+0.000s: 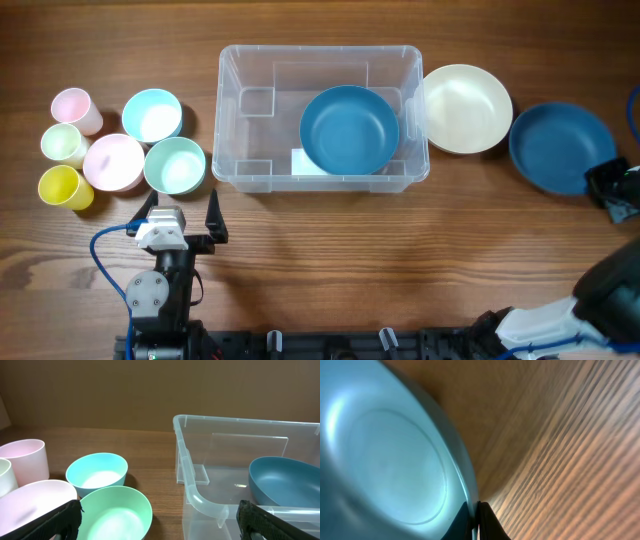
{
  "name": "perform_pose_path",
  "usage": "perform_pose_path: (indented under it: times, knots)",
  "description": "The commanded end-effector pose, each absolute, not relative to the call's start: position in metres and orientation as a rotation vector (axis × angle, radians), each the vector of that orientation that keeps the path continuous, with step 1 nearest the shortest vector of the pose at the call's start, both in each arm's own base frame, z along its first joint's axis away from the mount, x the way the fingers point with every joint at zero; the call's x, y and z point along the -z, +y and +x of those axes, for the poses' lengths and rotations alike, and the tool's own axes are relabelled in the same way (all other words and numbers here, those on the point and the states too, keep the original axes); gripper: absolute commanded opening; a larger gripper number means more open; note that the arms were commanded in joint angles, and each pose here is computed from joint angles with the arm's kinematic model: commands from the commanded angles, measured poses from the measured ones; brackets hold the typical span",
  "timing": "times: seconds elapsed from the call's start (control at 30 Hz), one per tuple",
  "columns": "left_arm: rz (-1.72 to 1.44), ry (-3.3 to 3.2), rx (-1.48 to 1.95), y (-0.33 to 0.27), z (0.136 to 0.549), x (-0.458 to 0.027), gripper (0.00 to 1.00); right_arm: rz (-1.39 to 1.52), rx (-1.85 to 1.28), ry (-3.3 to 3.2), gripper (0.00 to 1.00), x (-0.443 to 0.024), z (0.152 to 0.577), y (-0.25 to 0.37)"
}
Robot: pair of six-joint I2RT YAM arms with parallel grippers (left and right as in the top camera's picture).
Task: Pack container
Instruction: 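Lift the second teal bowl and stack it in the box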
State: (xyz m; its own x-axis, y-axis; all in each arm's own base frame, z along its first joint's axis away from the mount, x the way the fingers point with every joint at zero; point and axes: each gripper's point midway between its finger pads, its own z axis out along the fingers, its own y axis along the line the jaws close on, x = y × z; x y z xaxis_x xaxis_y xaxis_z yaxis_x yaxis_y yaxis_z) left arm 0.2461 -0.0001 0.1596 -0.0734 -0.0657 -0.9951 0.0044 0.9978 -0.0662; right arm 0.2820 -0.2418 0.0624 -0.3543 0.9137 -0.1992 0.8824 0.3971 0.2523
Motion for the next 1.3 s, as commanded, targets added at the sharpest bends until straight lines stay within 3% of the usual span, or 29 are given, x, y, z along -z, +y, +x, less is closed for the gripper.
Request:
perform_pose_path:
  times: [0.0,0.27,0.5,0.67,0.83,1.07,1.27]
  knots:
    - [-0.021,1.649,0.055,-0.003,0.246,-0.156,1.00,1.311,-0.156,2.174,0.04,-0.162,0.305,-0.240]
    - [-0.021,1.649,0.055,-0.003,0.246,-0.156,1.00,0.652,-0.159,2.072,0.04,-0.289,0.329,-0.136]
    - [-0.021,1.649,0.055,-0.003,0.246,-0.156,1.00,0.190,-0.234,2.066,0.04,-0.322,0.348,-0.017]
    - [-0.021,1.649,0.055,-0.003,0.246,-0.156,1.00,-0.006,-0.274,2.094,0.04,-0.308,0.372,0.055]
    - [-0.021,1.649,0.055,-0.003,0.246,-0.156,1.00,-0.122,-0.123,2.179,0.04,-0.261,0.402,0.092]
    - [-0.021,1.649,0.055,-0.003,0.246,-0.156,1.00,-0.205,-0.022,2.336,0.04,-0.179,0.427,0.120]
    - [-0.021,1.649,0.055,-0.003,0.246,-0.156,1.00,-0.211,0.011,2.383,0.04,-0.146,0.439,0.122]
